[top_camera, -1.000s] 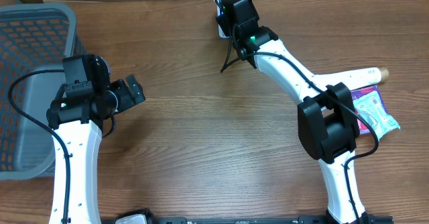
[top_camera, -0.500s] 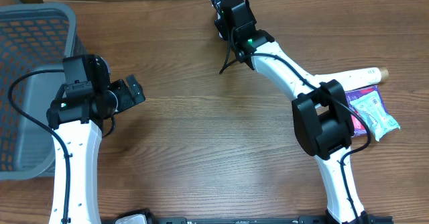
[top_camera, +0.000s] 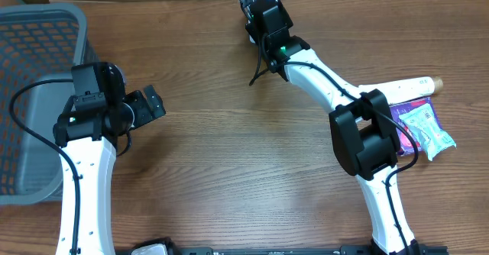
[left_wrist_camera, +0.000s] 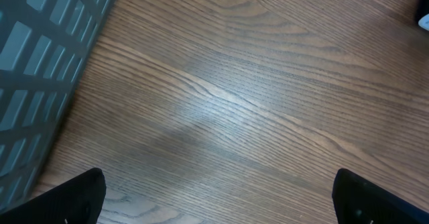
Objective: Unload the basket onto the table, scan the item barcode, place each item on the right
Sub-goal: 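Hold the green tea carton against the white scanner's face, then carry the green tea carton right and release it on the tube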
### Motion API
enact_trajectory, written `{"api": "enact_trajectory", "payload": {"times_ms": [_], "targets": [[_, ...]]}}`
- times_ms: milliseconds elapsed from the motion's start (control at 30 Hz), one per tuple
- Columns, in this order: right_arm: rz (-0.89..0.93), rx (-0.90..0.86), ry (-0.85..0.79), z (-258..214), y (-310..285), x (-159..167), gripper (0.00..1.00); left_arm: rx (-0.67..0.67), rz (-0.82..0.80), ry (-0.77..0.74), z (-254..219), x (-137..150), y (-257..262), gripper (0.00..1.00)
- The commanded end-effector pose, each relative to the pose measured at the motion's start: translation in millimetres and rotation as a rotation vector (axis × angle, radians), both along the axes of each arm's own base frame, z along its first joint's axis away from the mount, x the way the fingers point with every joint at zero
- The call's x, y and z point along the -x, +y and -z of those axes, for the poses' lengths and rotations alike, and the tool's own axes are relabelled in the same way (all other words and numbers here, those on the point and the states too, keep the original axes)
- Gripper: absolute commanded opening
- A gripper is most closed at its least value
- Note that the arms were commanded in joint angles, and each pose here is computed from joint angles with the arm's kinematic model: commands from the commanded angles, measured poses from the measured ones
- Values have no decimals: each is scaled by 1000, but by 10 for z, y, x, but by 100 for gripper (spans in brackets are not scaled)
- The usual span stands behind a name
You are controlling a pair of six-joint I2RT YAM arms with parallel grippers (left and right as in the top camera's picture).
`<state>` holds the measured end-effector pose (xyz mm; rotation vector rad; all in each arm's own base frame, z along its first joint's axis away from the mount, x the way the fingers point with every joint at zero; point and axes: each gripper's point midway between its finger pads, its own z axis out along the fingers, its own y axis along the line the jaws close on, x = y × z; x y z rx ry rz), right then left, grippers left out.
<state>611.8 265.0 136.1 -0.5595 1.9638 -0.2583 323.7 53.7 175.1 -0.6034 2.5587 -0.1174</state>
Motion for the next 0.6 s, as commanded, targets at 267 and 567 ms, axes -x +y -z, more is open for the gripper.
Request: {"api": "enact_trajectory", "payload": {"times_ms": [267,567], "targets": [[13,-194,-35,-1637,291,975,4,-9,17,-9,-25,6,-3,99],[320,-501,234,-2122,-792,2045,4,-9,17,-9,-25,6,-3,100]]}}
